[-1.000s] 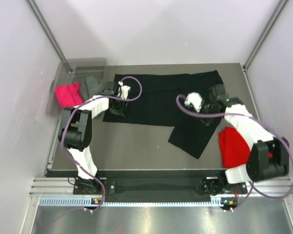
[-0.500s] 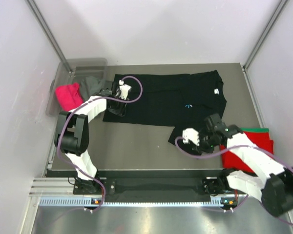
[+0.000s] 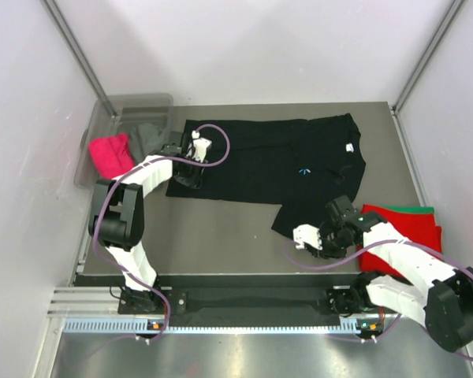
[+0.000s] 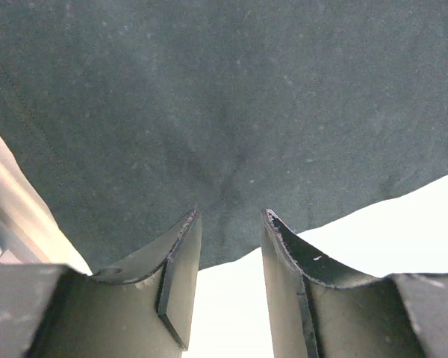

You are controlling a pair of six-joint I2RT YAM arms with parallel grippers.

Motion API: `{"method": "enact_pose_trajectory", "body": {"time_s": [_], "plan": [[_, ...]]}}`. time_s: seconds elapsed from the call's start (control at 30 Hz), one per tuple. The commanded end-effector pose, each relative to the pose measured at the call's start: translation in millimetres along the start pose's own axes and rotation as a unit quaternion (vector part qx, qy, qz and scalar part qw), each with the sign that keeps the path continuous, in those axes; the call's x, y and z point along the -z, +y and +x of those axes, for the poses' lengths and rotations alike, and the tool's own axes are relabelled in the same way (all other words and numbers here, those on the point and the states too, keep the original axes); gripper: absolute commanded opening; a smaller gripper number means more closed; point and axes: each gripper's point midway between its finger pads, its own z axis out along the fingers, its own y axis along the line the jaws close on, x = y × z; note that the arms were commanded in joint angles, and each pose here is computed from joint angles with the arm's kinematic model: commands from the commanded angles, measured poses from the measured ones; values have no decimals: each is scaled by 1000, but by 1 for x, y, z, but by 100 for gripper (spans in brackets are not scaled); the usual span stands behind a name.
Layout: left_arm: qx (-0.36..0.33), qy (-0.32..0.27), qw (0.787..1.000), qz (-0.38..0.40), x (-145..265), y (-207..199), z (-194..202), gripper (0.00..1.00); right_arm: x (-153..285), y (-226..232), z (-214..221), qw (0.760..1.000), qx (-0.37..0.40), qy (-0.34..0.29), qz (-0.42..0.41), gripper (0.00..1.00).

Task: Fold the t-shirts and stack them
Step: Fold the tshirt

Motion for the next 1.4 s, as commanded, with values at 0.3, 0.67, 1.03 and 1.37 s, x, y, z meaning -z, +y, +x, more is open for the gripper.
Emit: {"method": "enact_pose_trajectory", "body": {"time_s": [0.3,0.67,1.03,1.37], "plan": [[8,0,1000,-4,-5,2,-1,42,-16,-9,-22,999,35,-25,-18,33],[-35,14,999,-22,-2,12,4,44,-19,-1,-20,998,25,-12,-55,1],[-102,117,987,-30,6,25,38,52,54,-31,-57,992,-26,-73,95,0],[-164,198,964,-62,8,48,64,41,57,-37,-59,988,-38,-85,124,0]]}}
